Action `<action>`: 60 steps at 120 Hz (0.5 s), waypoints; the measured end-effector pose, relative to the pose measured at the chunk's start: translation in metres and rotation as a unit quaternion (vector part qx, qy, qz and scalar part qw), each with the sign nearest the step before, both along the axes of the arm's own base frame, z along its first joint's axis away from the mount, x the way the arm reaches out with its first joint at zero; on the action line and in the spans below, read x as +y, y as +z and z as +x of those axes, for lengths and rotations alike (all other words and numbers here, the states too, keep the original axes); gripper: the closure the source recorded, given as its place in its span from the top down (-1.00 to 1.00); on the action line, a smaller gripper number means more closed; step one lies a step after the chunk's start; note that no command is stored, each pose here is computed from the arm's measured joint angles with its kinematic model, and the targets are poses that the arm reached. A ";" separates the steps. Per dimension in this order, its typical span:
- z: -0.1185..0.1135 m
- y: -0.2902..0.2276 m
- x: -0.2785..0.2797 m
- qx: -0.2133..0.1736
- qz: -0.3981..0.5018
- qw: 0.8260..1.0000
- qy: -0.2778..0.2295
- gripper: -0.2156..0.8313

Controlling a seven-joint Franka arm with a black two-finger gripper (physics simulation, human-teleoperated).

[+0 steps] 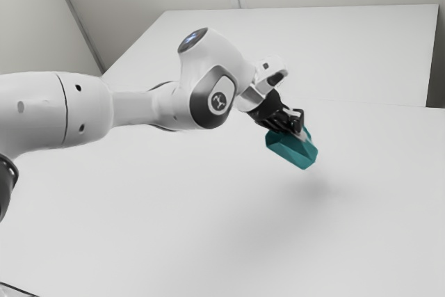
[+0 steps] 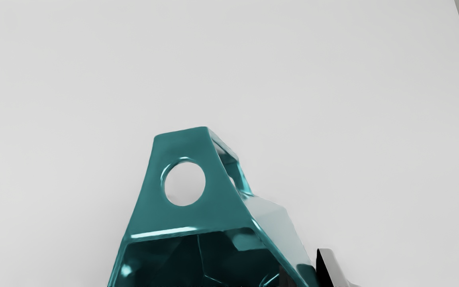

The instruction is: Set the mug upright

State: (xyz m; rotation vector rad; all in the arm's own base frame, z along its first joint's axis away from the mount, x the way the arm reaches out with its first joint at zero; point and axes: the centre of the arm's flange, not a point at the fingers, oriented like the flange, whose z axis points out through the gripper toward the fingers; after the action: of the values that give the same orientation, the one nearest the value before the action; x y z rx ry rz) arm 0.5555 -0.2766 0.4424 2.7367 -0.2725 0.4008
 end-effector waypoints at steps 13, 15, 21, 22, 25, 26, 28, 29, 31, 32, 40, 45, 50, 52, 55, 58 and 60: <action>0.006 0.007 0.068 0.024 0.079 0.997 0.013 -0.89; 0.007 0.007 0.079 0.029 0.092 0.995 0.016 -0.89; 0.012 0.005 0.109 0.044 0.132 0.990 0.024 -0.89; 0.012 0.005 0.113 0.046 0.139 0.989 0.025 -0.89; 0.014 0.002 0.127 0.054 0.158 0.985 0.030 -0.89; 0.015 0.001 0.132 0.057 0.165 0.984 0.032 -0.89; 0.016 0.000 0.141 0.062 0.176 0.982 0.035 -0.89; 0.017 -0.001 0.146 0.064 0.182 0.981 0.037 -0.89; 0.018 -0.002 0.154 0.068 0.192 0.978 0.041 -0.89; 0.018 -0.003 0.159 0.070 0.197 0.977 0.043 -0.89; 0.021 -0.007 0.191 0.086 0.228 0.968 0.060 -0.89; 0.023 -0.012 0.207 0.097 0.241 0.963 0.070 -0.89; 0.026 -0.017 0.216 0.105 0.251 0.959 0.076 -0.89; 0.027 -0.019 0.218 0.108 0.255 0.958 0.077 -0.89; 0.028 -0.023 0.219 0.112 0.260 0.956 0.077 -0.89; 0.029 -0.027 0.220 0.116 0.265 0.954 0.077 -0.89; 0.030 -0.029 0.219 0.118 0.267 0.953 0.076 -0.89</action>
State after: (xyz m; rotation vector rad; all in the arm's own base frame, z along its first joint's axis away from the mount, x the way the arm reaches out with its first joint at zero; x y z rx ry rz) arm 0.5853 -0.0573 0.4138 3.3131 -0.1150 0.0284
